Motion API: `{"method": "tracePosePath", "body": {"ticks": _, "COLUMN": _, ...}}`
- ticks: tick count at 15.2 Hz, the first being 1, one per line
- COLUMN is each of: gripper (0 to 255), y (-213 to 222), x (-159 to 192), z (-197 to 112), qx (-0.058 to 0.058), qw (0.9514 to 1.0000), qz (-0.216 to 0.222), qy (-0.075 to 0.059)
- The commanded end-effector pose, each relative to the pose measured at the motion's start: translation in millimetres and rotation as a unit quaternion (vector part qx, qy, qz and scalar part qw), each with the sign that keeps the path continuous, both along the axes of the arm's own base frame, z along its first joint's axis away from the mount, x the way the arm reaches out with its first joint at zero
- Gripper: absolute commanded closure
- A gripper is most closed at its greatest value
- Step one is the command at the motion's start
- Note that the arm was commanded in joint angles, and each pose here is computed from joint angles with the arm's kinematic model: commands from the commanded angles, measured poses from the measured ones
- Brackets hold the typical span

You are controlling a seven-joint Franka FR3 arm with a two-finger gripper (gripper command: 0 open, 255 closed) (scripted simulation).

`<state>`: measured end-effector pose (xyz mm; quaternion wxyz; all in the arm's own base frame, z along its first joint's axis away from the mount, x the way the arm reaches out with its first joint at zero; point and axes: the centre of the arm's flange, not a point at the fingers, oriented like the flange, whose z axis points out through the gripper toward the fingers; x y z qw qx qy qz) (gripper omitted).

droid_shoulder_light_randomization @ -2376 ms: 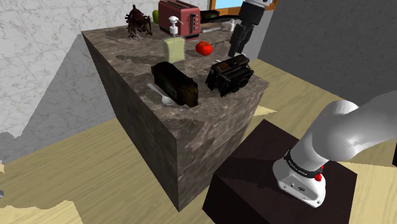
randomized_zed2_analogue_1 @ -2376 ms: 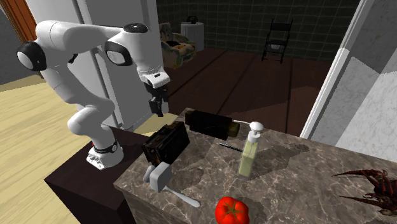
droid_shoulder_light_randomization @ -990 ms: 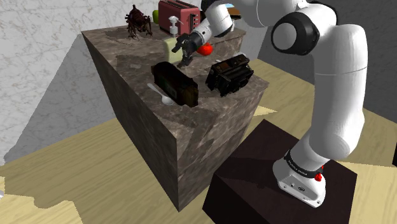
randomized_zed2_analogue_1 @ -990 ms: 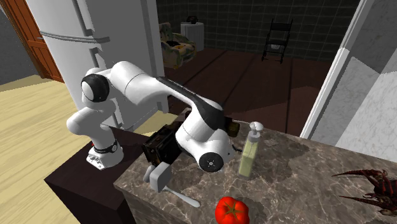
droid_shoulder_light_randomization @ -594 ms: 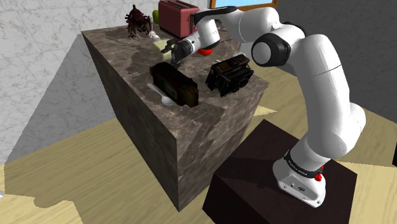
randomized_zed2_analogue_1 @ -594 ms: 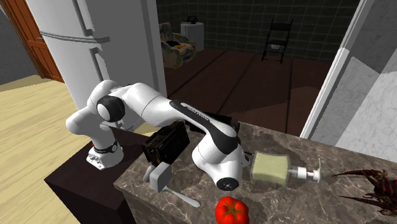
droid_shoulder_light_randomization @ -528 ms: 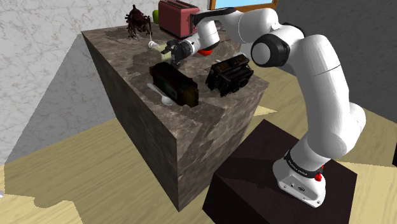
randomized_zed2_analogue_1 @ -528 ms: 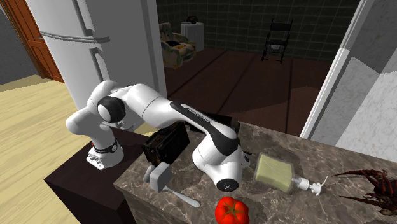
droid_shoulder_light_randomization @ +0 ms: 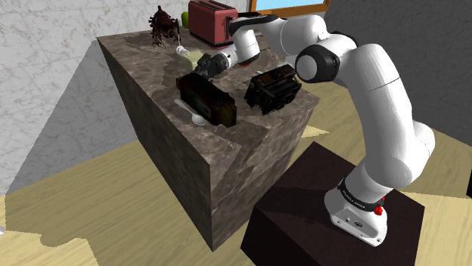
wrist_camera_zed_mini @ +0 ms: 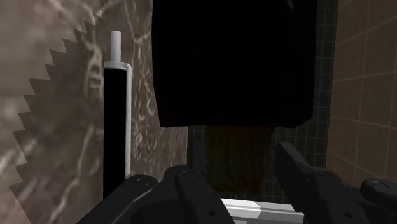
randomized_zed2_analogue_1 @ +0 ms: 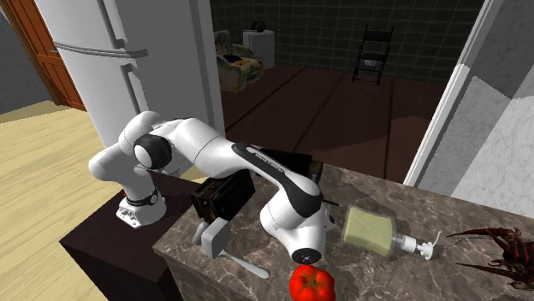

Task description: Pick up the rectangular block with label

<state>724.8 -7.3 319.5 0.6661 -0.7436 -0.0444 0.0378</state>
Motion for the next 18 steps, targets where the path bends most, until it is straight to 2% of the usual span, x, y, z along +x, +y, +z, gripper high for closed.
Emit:
{"method": "tracePosePath", "body": {"ticks": 1, "gripper": 255, "y": 2, "x": 0, "z": -8, "qx": -0.001, "qw": 1.0, "qz": -0.001, "qy": 0.005}}
{"method": "tracePosePath", "body": {"ticks": 8, "gripper": 255, "y": 3, "x": -1, "z": -8, "qx": -0.001, "qw": 1.0, "qz": -0.001, "qy": 0.005}}
{"method": "tracePosePath", "body": {"ticks": 18, "gripper": 255, "y": 3, "x": -1, "z": 45, "qx": -0.001, "qw": 1.0, "qz": -0.001, "qy": 0.005}}
